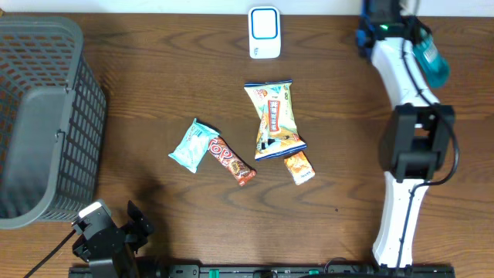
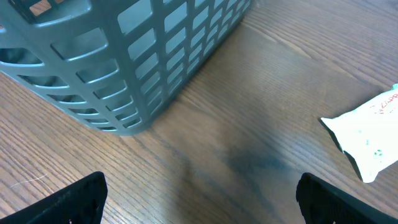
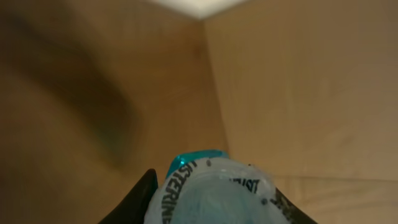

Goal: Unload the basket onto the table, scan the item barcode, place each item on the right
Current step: 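Carry the bottle to the right edge and set it down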

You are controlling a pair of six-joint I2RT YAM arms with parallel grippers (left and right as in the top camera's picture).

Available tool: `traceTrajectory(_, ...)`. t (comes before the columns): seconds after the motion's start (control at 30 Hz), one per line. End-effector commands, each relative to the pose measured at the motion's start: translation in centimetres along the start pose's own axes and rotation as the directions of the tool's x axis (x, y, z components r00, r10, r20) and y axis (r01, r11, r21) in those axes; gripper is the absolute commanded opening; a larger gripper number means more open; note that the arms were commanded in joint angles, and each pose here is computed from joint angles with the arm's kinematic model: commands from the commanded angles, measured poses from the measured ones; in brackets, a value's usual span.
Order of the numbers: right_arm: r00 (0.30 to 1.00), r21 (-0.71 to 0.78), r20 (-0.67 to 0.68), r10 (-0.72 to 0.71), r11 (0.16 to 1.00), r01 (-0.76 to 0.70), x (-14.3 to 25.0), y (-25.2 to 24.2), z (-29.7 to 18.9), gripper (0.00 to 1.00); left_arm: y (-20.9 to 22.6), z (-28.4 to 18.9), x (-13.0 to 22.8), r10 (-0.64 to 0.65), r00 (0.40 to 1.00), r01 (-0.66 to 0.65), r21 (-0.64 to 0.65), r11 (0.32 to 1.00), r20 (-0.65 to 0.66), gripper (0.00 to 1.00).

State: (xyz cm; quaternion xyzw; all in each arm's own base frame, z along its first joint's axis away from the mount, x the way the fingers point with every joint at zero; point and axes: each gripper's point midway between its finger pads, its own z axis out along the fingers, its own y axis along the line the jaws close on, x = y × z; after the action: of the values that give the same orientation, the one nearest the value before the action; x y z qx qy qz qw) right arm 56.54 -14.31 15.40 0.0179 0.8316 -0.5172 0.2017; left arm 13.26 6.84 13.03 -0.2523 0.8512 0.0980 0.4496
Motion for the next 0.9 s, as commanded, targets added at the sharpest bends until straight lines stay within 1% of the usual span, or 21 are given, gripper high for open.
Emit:
traceTrajectory(0.0, 0.988, 0.082, -0.127, 0.083, 0.994, -0.073, 4.6, -2.2, 4.3, 0.03, 0.2, -0.2, -0.4, -0.014, 1.0, 0.014, -0.006, 1.0, 0.013, 0.97)
traceTrajectory(0.07, 0.978, 0.101, -0.182, 0.105, 0.991, -0.088, 6.9, -3.1, 6.5, 0.04, 0.2, -0.2, -0.4, -0.014, 1.0, 0.014, -0.006, 1.0, 0.013, 0.98)
traceTrajectory(0.1, 0.963, 0.122, -0.227, 0.145, 0.985, -0.12, 9.0, -3.9, 8.3, 0.06, 0.2, -0.2, -0.4, -0.014, 1.0, 0.014, -0.006, 1.0, 0.013, 0.97)
traceTrajectory(0.27, 0.922, 0.155, -0.319, 0.22, 0.972, -0.179, 13.7, -5.0, 11.7, 0.12, 0.2, -0.2, -0.4, -0.014, 1.0, 0.014, -0.006, 1.0, 0.013, 0.97)
traceTrajectory(0.37, 0.882, 0.181, -0.366, 0.296, 0.953, -0.245, 16.2, -5.7, 13.1, 0.18, 0.2, -0.2, -0.4, -0.014, 1.0, 0.014, -0.006, 1.0, 0.013, 0.97)
traceTrajectory(0.43, 0.857, 0.158, -0.397, 0.329, 0.944, -0.29, 17.5, -5.4, 13.7, 0.23, 0.2, -0.2, -0.3, -0.014, 1.0, 0.014, -0.006, 1.0, 0.013, 0.97)
traceTrajectory(0.5, 0.822, 0.133, -0.434, 0.369, 0.928, -0.347, 18.9, -4.9, 14.2, 0.3, 0.2, -0.2, -0.4, -0.014, 1.0, 0.014, -0.006, 1.0, 0.013, 0.97)
traceTrajectory(0.57, 0.788, 0.14, -0.464, 0.405, 0.912, -0.387, 20.1, -4.9, 14.5, 0.36, 0.2, -0.2, -0.4, -0.014, 1.0, 0.014, -0.006, 1.0, 0.013, 0.97)
traceTrajectory(0.63, 0.777, 0.134, -0.482, 0.405, 0.911, -0.391, 20.7, -5.0, 14.7, 0.46, 0.2, -0.2, -0.4, -0.014, 1.0, 0.014, -0.006, 1.0, 0.013, 0.97)
traceTrajectory(0.67, 0.772, 0.139, -0.489, 0.406, 0.91, -0.39, 21.1, -5.2, 14.9, 0.54, 0.2, -0.2, -0.4, -0.014, 1.0, 0.014, -0.006, 1.0, 0.013, 0.97)
traceTrajectory(0.7, 0.767, 0.144, -0.497, 0.405, 0.91, -0.388, 21.5, -5.4, 15.0, 0.68, 0.2, -0.2, -0.4, -0.014, 1.0, 0.014, -0.006, 1.0, 0.013, 0.97)
traceTrajectory(0.77, 0.759, 0.148, -0.513, 0.401, 0.912, -0.382, 22.2, -5.7, 15.2, 0.85, 0.2, -0.2, -0.4, -0.014, 1.0, 0.014, -0.006, 1.0, 0.013, 0.97)
traceTrajectory(0.83, 0.756, 0.145, -0.528, 0.388, 0.918, -0.369, 22.7, -5.8, 15.1, 0.98, 0.2, -0.2, -0.4, -0.014, 1.0, 0.014, -0.006, 1.0, 0.013, 0.97)
traceTrajectory(0.87, 0.756, 0.142, -0.531, 0.382, 0.92, -0.365, 22.7, -5.8, 15.0, 0.99, 0.2, -0.2, -0.4, -0.014, 1.0, 0.014, -0.006, 1.0, 0.013, 0.97)
